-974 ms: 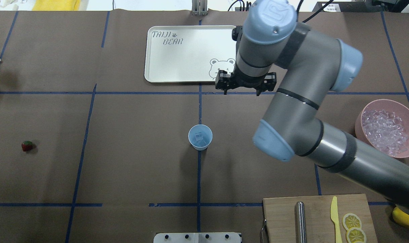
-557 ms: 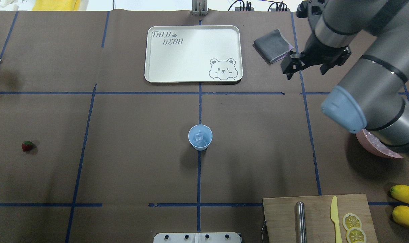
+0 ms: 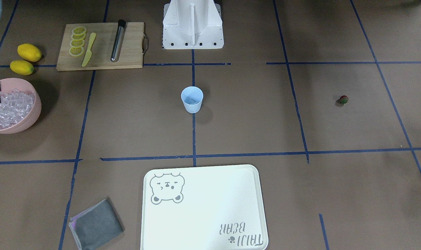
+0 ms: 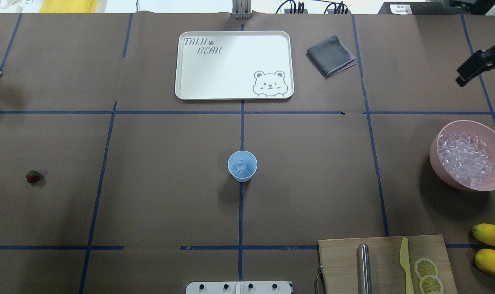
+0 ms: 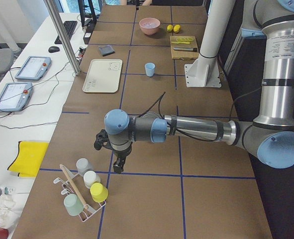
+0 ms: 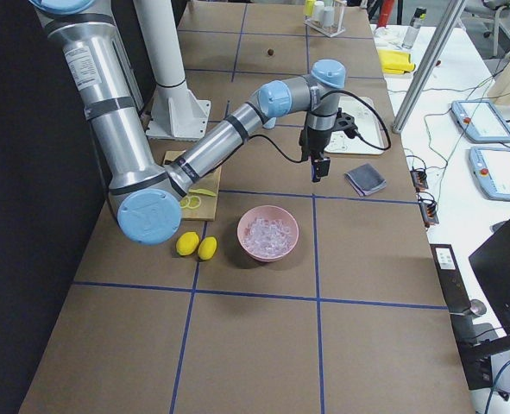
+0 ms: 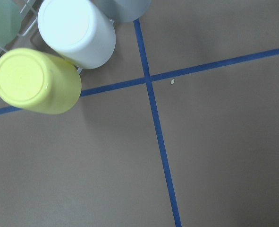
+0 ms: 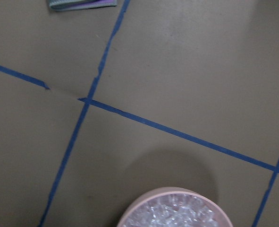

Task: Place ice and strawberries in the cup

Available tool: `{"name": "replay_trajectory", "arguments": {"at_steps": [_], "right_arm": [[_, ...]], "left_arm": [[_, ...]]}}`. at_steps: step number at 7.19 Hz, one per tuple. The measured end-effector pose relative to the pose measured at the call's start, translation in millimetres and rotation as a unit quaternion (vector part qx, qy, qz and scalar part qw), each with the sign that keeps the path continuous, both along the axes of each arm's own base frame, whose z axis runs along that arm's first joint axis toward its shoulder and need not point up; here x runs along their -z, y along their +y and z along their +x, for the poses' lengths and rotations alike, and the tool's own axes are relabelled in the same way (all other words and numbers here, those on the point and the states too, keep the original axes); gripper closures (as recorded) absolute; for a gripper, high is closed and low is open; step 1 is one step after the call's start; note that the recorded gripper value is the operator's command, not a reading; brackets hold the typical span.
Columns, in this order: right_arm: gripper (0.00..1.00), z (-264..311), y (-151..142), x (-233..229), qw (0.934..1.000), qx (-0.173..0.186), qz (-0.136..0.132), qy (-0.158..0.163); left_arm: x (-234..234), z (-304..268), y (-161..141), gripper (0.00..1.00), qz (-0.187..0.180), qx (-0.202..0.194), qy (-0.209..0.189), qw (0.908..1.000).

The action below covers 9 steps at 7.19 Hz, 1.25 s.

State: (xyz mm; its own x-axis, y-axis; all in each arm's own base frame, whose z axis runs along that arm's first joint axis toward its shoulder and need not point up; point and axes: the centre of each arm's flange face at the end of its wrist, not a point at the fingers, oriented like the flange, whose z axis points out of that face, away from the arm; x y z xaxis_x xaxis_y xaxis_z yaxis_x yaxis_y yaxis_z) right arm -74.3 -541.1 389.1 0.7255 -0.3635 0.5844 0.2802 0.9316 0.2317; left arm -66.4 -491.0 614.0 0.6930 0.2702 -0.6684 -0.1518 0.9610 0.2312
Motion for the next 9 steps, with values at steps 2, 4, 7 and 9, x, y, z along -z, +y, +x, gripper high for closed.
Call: {"name": "replay_trajectory", "arguments": {"at_steps": [2,4,7,9], "right_arm": [[0.00,83,11,-77,0.9995,0.030,0.003,-0.008],[0.01,149,30,-163,0.9986,0.039,-0.010,-0.033],[0.01,184,79,-281,0.9931,-0.055,-0.086,-0.057],[0.01,183,110,-310,0.9881,-0.111,-0.094,-0.050]], "left_arm": [[4,0,-4,0.00,0.026,0.000,0.001,0.9997],[5,1,-5,0.00,0.021,0.010,0.003,0.9997],[13,3,-4,0.00,0.027,0.016,0.004,0.9995],[19,23,-6,0.00,0.031,0.006,0.006,0.9995]]}}
